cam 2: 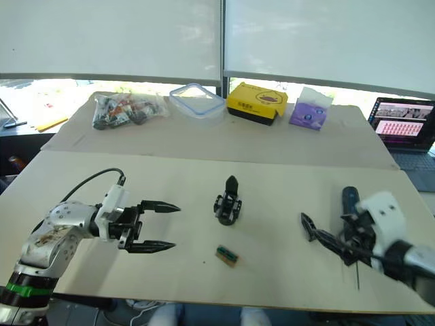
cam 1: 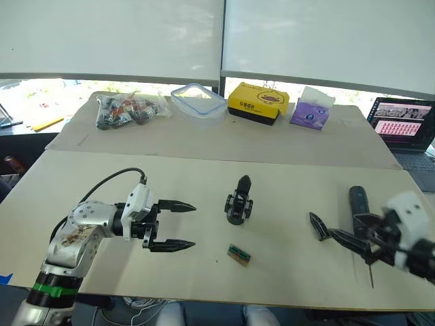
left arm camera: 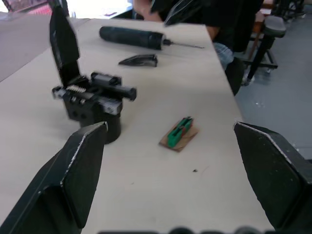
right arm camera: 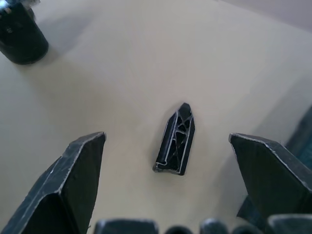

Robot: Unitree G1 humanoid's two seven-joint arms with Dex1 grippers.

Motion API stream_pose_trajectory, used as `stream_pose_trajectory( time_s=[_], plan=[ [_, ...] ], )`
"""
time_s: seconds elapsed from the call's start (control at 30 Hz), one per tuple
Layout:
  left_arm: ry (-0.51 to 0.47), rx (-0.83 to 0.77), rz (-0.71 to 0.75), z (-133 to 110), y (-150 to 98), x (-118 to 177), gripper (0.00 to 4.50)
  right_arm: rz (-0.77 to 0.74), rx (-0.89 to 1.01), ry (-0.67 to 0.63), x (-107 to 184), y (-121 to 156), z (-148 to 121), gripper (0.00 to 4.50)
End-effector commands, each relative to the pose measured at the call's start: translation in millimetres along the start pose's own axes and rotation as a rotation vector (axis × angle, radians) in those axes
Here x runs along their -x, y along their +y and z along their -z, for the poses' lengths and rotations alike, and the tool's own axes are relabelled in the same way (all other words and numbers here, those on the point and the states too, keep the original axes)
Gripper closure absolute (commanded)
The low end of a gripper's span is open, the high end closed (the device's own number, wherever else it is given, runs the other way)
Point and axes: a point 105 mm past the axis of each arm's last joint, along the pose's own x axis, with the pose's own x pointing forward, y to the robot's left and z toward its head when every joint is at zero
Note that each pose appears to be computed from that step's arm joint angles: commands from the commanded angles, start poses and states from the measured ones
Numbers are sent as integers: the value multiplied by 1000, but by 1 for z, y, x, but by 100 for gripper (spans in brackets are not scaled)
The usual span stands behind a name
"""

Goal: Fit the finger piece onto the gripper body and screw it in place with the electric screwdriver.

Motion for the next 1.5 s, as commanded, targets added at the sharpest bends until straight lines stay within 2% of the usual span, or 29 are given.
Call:
stream_pose_trajectory(
  time_s=[0.03,0.3,0.63,0.8,0.9,1.0,1.07,1.1,1.17,1.3,1.43,1.5],
  plan=[
    [-38,-46,-12,-14,-2,-5,13,16,-40,152,-14,-10,12,0],
    [-58,-68,-81,-21,2,-9,13,13,-25,355,-36,-15,31,0],
    [-70,-72,-92,-23,1,-12,13,4,-37,349,-57,-11,36,0],
    [-71,-70,-90,-23,2,-12,0,-29,-28,399,-56,-4,42,140],
    [-78,-62,-94,-23,3,-13,0,-28,-19,373,-55,-4,37,260],
    [-119,-28,-126,-28,8,-13,0,-16,11,258,-49,-6,20,340],
    [-146,-7,-149,-32,12,-12,0,-12,44,193,-45,-7,12,340],
    [-178,17,-178,-37,16,-12,0,-4,83,108,-41,-6,1,340],
    [-275,86,-258,-52,30,-11,0,-9,227,-175,-25,9,-40,340],
    [-421,195,-336,-75,47,-17,0,46,366,-561,7,38,-92,340],
    [-557,267,-412,-97,69,-33,0,102,468,-793,15,74,-130,340],
    [-594,286,-429,-104,74,-40,0,110,466,-858,14,86,-142,340]
  ],
)
